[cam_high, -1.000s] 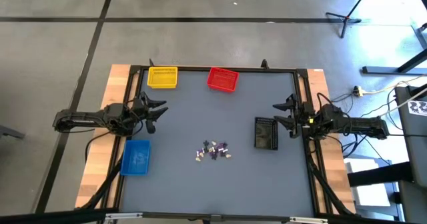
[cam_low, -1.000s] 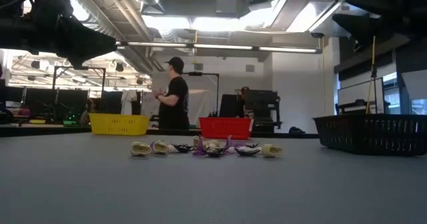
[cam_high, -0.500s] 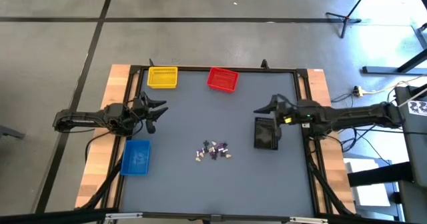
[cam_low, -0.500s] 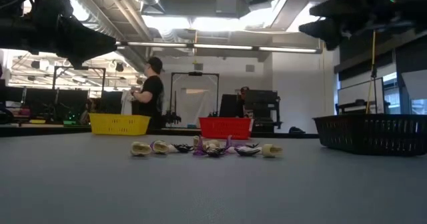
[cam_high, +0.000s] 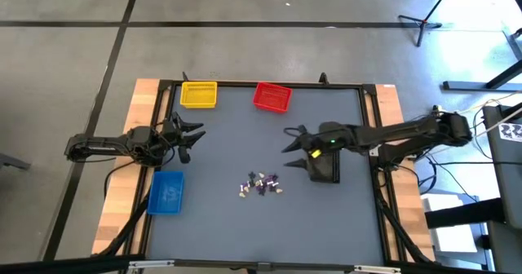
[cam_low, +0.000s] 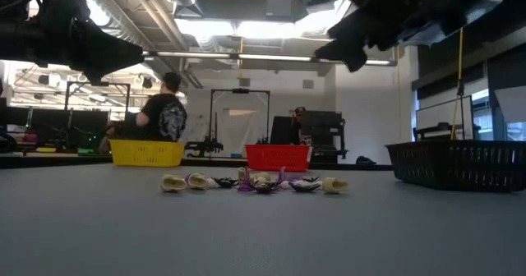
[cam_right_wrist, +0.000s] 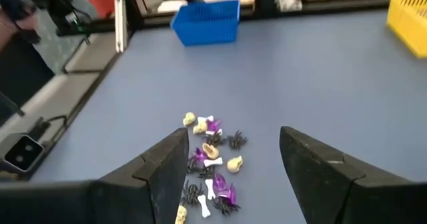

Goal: Sort Halloween decoration
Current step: Put the black spider toy into the red bin

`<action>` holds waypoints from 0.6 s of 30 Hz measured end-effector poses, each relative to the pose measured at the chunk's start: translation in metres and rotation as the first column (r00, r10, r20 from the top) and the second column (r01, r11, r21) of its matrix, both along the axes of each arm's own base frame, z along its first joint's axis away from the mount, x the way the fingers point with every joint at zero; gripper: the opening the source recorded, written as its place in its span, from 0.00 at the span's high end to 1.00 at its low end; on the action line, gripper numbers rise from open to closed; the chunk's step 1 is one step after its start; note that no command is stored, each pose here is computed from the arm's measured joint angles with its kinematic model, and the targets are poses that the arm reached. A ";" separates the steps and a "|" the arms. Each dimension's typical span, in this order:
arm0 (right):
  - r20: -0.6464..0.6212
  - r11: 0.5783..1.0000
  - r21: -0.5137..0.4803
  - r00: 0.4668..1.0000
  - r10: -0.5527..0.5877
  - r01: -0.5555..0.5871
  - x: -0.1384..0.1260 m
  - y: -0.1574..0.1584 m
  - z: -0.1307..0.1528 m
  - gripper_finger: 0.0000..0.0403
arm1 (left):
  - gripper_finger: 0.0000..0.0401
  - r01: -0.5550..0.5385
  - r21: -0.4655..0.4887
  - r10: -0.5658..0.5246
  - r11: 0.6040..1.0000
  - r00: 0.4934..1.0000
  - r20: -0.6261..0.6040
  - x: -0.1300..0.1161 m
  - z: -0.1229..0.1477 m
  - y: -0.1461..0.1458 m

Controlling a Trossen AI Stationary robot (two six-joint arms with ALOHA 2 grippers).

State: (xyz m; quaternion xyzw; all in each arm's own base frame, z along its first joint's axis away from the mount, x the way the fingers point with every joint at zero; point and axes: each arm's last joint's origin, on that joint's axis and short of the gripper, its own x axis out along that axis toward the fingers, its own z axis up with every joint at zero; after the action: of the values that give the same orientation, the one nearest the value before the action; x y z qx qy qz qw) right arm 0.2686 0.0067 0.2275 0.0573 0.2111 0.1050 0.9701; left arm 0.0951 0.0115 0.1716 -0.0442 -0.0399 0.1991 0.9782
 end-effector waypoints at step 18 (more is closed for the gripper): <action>-0.223 1.000 -0.019 0.975 0.010 -0.015 0.040 0.000 -0.056 0.41 | 0.65 -0.001 0.000 0.001 1.000 1.000 0.000 0.000 0.000 0.000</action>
State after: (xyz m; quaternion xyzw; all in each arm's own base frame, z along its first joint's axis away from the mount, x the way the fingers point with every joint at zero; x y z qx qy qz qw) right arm 0.3087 0.0070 0.1719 0.0575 0.3200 0.1020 0.9402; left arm 0.0951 0.0115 0.1716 -0.0440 -0.0399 0.1995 0.9781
